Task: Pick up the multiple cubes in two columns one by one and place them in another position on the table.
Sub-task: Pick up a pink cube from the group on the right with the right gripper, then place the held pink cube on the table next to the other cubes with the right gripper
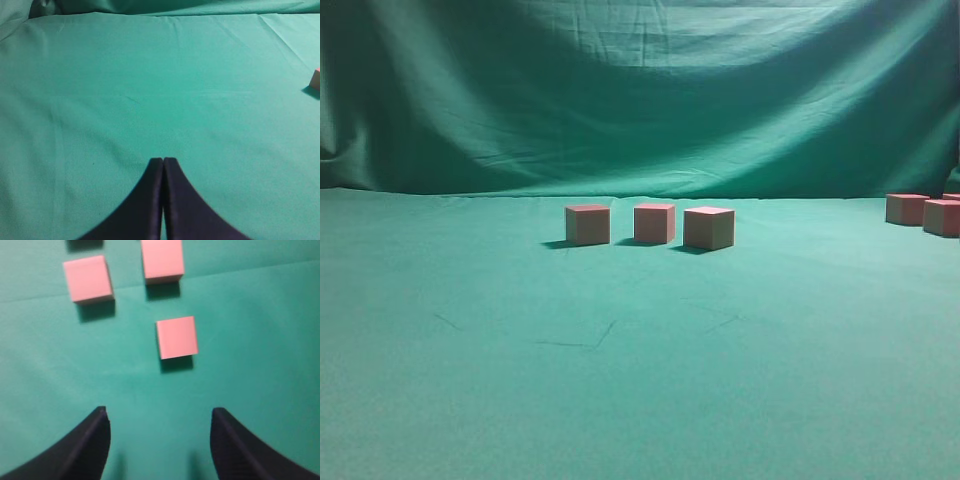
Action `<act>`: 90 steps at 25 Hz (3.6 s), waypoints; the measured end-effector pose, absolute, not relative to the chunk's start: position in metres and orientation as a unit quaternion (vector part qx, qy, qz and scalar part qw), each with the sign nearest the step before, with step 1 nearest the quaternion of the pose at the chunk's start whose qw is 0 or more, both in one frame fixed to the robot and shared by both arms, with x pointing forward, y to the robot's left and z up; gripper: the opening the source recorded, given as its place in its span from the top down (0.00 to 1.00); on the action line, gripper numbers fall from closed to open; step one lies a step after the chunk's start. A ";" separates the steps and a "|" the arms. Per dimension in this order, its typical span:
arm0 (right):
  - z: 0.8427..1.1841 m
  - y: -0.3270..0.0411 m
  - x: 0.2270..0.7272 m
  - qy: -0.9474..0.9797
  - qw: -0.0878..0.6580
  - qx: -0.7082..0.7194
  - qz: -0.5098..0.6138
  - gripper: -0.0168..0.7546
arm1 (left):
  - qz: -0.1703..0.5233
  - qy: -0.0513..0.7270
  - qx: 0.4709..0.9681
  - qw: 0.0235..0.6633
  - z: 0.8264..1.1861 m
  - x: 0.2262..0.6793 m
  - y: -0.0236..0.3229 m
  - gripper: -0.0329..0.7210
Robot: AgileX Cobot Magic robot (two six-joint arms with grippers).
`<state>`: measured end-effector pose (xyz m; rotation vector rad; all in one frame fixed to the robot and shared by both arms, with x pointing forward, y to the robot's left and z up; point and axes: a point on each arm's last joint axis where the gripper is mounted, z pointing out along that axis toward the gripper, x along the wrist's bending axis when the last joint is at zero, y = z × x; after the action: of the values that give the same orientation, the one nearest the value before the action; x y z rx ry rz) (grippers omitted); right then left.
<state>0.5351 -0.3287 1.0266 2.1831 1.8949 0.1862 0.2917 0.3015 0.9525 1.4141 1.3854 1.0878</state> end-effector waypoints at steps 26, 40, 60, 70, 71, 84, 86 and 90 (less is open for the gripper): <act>0.955 -0.353 0.573 0.646 0.127 0.749 0.070 0.46 | 0.436 0.554 0.566 0.427 0.953 0.292 0.302 0.96; 0.939 -0.353 0.581 0.646 0.120 0.750 0.083 0.46 | 0.436 0.554 0.566 0.427 0.953 0.292 0.302 0.96; 0.959 -0.351 0.573 0.641 0.118 0.753 0.087 0.64 | 0.436 0.554 0.566 0.427 0.953 0.292 0.302 0.96; 1.044 -0.284 0.538 0.712 0.157 0.666 0.158 0.64 | 0.436 0.554 0.566 0.427 0.953 0.292 0.302 0.96; 1.051 -0.272 0.535 0.725 0.154 0.651 0.161 0.64 | 0.436 0.554 0.566 0.427 0.953 0.292 0.302 0.96; 1.124 -0.143 0.505 0.835 0.133 0.483 0.229 0.64 | 0.436 0.554 0.566 0.427 0.953 0.292 0.302 0.96; 1.124 -0.122 0.503 0.847 0.118 0.467 0.225 0.64 | 0.436 0.554 0.566 0.427 0.953 0.292 0.302 0.96; 1.116 -0.082 0.508 0.860 0.086 0.461 0.204 0.64 | 0.436 0.554 0.566 0.427 0.953 0.292 0.302 0.96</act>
<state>0.5077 -0.0823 1.1155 1.3731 2.5626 0.6082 0.2917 0.3016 0.9525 1.4153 1.3849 1.0893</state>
